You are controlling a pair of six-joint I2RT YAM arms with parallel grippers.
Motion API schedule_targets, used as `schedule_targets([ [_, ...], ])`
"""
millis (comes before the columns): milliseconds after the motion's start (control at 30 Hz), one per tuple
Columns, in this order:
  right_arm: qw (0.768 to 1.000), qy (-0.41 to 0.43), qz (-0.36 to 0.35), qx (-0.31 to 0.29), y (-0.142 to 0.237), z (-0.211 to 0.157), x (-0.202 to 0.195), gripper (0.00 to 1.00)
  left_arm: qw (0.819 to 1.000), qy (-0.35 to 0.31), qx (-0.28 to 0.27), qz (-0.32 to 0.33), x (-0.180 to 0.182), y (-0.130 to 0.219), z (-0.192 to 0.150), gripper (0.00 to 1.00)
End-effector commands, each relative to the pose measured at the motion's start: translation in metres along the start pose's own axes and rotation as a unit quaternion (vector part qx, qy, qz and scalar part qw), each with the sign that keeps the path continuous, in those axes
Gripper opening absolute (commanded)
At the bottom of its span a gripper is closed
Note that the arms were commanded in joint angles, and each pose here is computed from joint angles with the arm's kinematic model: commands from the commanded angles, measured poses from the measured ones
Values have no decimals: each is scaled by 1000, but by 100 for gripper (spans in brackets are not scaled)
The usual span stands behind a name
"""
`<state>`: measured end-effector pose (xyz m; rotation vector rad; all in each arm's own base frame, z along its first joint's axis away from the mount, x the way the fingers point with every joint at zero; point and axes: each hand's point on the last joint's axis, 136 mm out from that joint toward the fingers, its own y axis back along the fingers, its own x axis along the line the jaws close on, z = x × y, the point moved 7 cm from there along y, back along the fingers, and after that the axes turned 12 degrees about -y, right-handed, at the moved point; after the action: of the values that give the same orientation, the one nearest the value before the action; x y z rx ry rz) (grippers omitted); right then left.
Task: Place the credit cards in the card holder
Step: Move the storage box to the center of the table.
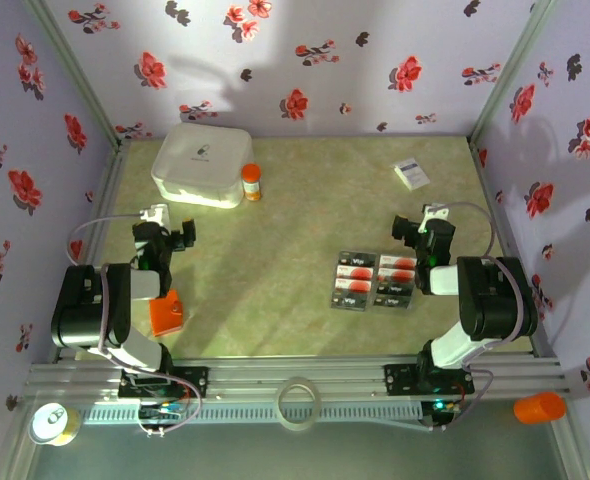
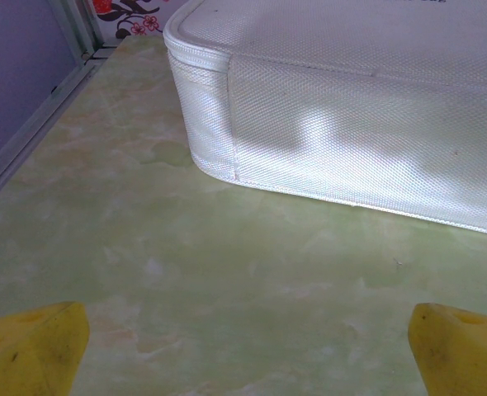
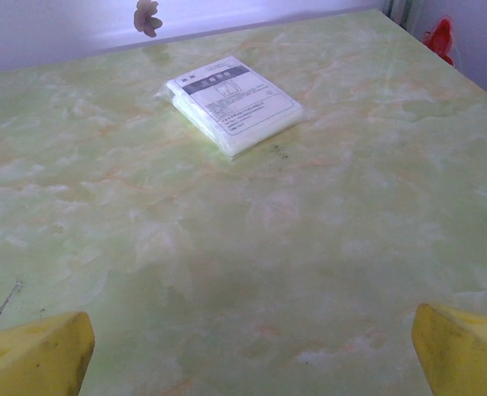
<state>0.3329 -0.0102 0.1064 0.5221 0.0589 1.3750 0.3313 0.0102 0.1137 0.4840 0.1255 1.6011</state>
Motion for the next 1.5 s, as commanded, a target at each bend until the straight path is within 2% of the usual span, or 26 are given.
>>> schedule_targets([
  [0, 1000, -3, 5, -9, 2, 5, 0, 99, 1000, 8, -7, 6, 4, -2, 4, 100],
  [333, 1000, -5, 3, -11, 2, 6, 0, 99, 1000, 8, -7, 6, 4, -2, 4, 100],
  [400, 999, -20, -25, -22, 6, 13, -5, 99, 1000, 8, -8, 6, 4, -1, 4, 100],
  [600, 996, -44, -60, -41, 41, 78, 4, 99, 1000, 15, 8, 26, 12, 4, 18, 100],
  [733, 976, -184, -113, -42, 84, 122, 5, 99, 999, 16, 26, 38, 19, 8, 35, 100],
  [800, 979, -189, -72, -21, 105, 137, 17, 99, 998, 27, 26, 49, 24, 14, 47, 100],
  [867, 983, -182, 32, 7, 127, 142, 39, 98, 997, 49, 27, 57, 30, 23, 63, 100],
  [933, 974, -200, 104, 35, 147, 142, 54, 94, 994, 83, 39, 57, 35, 31, 81, 100],
  [1033, 952, -236, 158, 113, 170, 124, 69, 91, 986, 147, 61, 43, 33, 47, 101, 100],
  [1100, 939, -249, 173, 163, 183, 102, 76, 91, 983, 171, 67, 5, 20, 56, 112, 100],
  [1167, 927, -252, 183, 210, 194, 71, 82, 90, 983, 161, 74, -41, -5, 68, 121, 100],
  [1233, 917, -254, 186, 246, 205, 43, 84, 87, 987, 121, 75, -80, -31, 81, 130, 100],
  [1333, 904, -247, 176, 302, 219, 0, 83, 83, 988, 83, 73, -112, -60, 100, 132, 100],
  [1467, 894, -226, 149, 356, 227, -49, 78, 79, 985, 101, 66, -121, -72, 116, 126, 100],
])
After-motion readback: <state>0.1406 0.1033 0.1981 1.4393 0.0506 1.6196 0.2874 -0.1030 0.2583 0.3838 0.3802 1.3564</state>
